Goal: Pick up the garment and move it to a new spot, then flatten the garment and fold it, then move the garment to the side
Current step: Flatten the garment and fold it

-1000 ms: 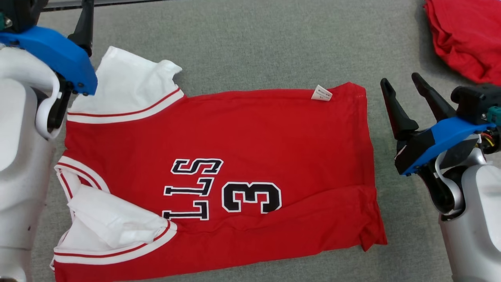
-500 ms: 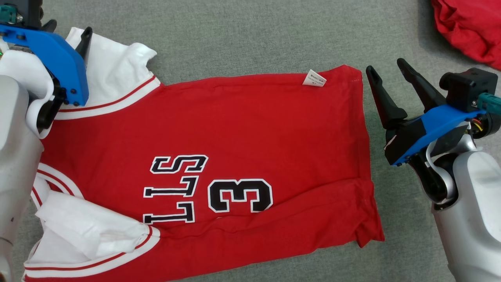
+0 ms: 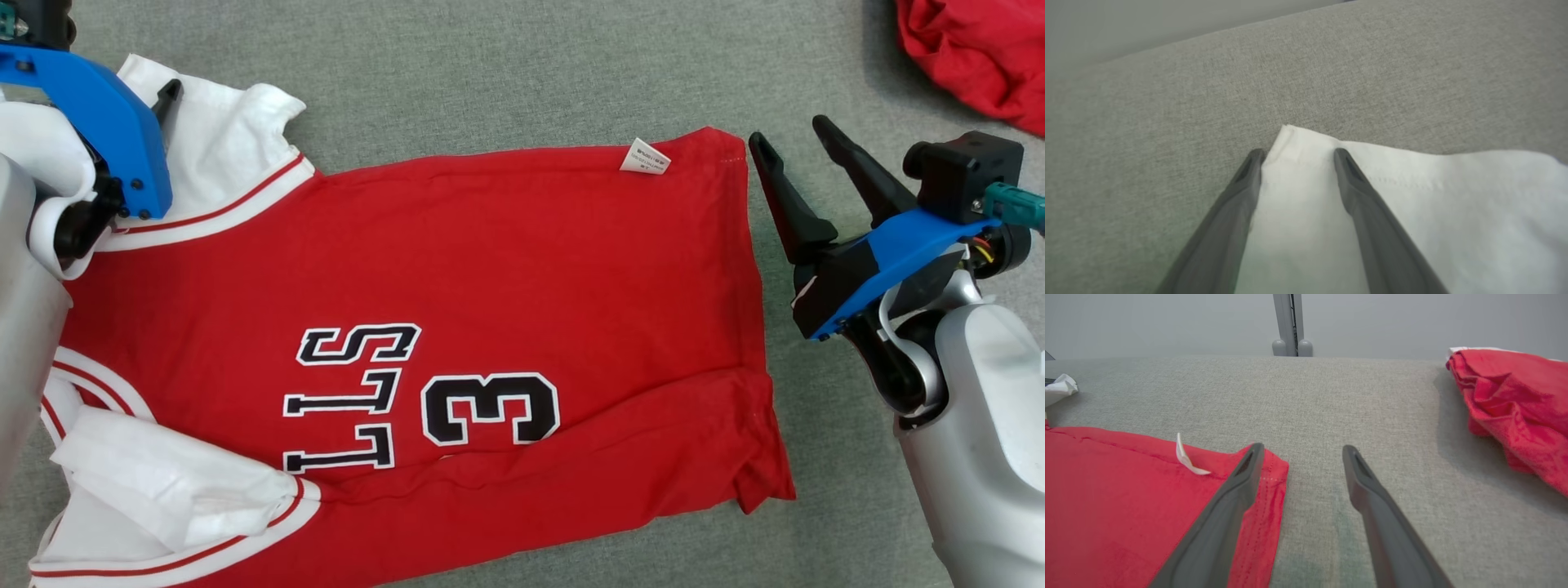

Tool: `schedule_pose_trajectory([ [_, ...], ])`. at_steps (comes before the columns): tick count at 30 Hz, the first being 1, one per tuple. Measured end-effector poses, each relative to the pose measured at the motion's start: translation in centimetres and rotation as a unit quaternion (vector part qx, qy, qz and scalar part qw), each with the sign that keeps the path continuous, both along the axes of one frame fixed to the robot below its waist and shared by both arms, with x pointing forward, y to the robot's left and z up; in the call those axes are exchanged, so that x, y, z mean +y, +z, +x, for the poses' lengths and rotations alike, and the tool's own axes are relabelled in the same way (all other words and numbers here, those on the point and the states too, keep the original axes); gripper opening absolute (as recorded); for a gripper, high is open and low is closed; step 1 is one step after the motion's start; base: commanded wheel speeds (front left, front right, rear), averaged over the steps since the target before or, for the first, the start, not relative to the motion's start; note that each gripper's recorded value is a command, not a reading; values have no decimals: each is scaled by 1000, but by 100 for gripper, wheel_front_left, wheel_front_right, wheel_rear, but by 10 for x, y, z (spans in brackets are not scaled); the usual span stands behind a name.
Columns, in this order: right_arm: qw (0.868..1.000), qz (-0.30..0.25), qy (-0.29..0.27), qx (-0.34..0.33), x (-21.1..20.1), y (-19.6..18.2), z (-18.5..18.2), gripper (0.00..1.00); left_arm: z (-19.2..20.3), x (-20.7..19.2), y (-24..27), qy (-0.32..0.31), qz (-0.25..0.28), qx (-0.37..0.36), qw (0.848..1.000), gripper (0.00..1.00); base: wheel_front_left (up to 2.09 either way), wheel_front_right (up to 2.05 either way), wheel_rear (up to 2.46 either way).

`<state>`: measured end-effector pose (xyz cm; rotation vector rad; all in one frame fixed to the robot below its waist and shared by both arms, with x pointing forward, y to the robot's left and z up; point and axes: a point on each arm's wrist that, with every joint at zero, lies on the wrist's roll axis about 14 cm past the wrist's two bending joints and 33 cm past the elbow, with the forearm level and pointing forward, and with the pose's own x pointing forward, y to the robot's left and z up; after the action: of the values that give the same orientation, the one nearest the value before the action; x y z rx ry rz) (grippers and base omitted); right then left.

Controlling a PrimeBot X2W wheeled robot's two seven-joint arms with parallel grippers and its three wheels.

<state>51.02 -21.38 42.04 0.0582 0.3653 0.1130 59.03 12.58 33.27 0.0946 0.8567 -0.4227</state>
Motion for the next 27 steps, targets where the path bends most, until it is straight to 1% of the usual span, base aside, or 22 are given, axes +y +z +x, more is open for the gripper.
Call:
schedule_pose_trajectory([
  [1, 1000, 1, 0, 3, 0, -1, -1, 100, 0, 0, 0, -2, 1, 0, 1000, 0, 0, 0, 0],
  [6, 1000, 11, 10, 11, 6, 0, -3, 100, -3, -5, 8, -18, 7, -13, 1000, 0, 0, 0, 0],
  [11, 999, 11, 23, 22, 10, 0, -3, 100, -4, 0, 20, -23, 11, -40, 999, 0, 0, 0, 0],
  [15, 998, 19, 31, 49, 17, -11, -3, 100, 0, 0, 33, -25, 3, -63, 998, 0, 0, 0, 0],
  [24, 994, 13, 52, 99, 31, -43, -1, 100, -1, 2, 39, -28, -4, -87, 996, 0, 0, 0, 0],
  [25, 994, 12, 55, 98, 33, -44, 1, 93, -2, 3, 39, -28, -4, -90, 996, 0, 0, 0, 0],
  [26, 994, 12, 57, 97, 35, -43, 4, 31, -1, 3, 41, -28, -5, -93, 995, 0, 0, 0, 0],
  [27, 994, 12, 58, 90, 35, -42, 6, 0, -1, 4, 43, -29, -6, -99, 995, 0, 0, 0, 0],
])
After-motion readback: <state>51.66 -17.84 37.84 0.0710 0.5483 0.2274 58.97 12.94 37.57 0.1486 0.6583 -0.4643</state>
